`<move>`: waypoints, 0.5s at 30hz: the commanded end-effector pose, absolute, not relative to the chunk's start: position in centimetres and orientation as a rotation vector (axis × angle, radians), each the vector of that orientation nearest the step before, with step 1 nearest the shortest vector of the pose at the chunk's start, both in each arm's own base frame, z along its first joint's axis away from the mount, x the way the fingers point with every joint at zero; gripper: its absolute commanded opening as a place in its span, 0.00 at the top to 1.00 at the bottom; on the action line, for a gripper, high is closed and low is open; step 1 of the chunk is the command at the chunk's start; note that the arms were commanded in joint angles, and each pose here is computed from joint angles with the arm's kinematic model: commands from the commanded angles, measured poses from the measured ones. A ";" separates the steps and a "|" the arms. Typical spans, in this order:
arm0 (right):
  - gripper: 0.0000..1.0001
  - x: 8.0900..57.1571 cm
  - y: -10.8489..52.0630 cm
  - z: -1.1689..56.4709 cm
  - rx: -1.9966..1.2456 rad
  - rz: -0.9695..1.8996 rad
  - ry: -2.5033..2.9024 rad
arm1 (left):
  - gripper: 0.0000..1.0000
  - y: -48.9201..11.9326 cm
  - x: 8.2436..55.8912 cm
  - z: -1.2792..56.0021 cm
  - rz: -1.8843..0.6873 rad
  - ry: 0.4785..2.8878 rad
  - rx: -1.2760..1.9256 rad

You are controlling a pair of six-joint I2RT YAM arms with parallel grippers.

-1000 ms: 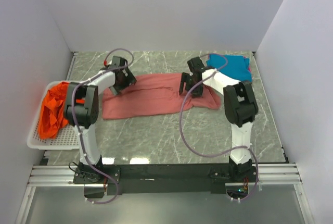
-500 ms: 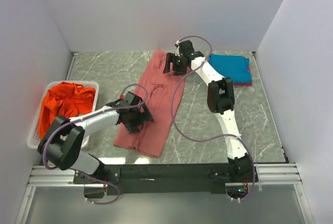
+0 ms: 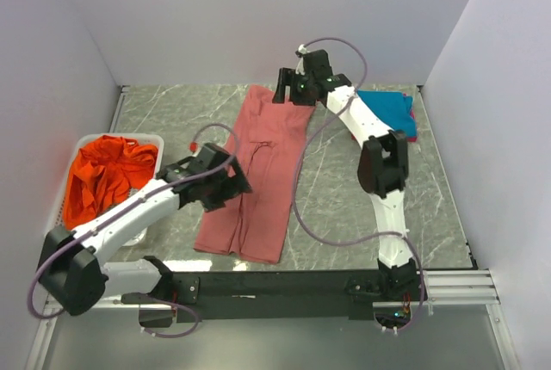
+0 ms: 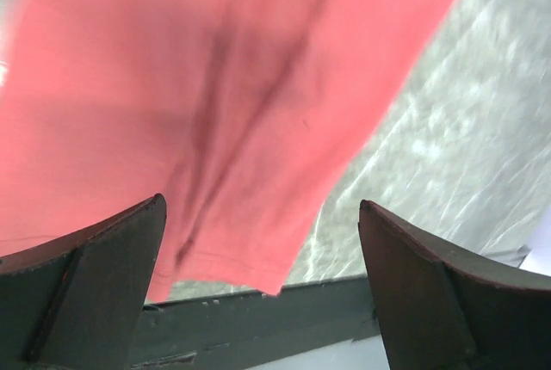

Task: Fold and stack the t-shirts
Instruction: Fold the tshirt

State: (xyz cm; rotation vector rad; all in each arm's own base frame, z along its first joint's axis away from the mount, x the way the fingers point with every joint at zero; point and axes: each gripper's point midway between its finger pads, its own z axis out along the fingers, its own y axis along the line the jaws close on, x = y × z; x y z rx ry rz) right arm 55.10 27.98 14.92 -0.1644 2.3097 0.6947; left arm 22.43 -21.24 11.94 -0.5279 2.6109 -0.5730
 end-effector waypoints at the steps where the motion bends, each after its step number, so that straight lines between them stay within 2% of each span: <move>1: 0.14 49.5 26.9 17.5 -0.113 0.506 2.381 | 0.01 -16.3 22.9 10.7 -0.405 2.599 -0.650; 3: 0.14 46.5 27.0 17.4 -0.079 0.477 2.408 | 0.01 -13.9 23.0 9.2 -0.378 2.598 -0.726; 4: 0.14 44.3 26.7 14.2 -0.081 0.442 2.479 | 0.00 -13.8 23.2 8.9 -0.413 2.597 -0.732; 6: 0.14 41.9 28.2 13.8 -0.080 0.471 2.484 | 0.01 -12.4 22.9 8.0 -0.390 2.604 -0.763; 9: 0.14 38.6 29.0 10.3 -0.090 0.451 2.588 | 0.01 -12.1 22.0 7.2 -0.385 2.635 -0.751; 15: 0.14 37.7 29.0 5.4 -0.099 0.408 2.703 | 0.01 -11.6 20.0 5.8 -0.355 2.700 -0.746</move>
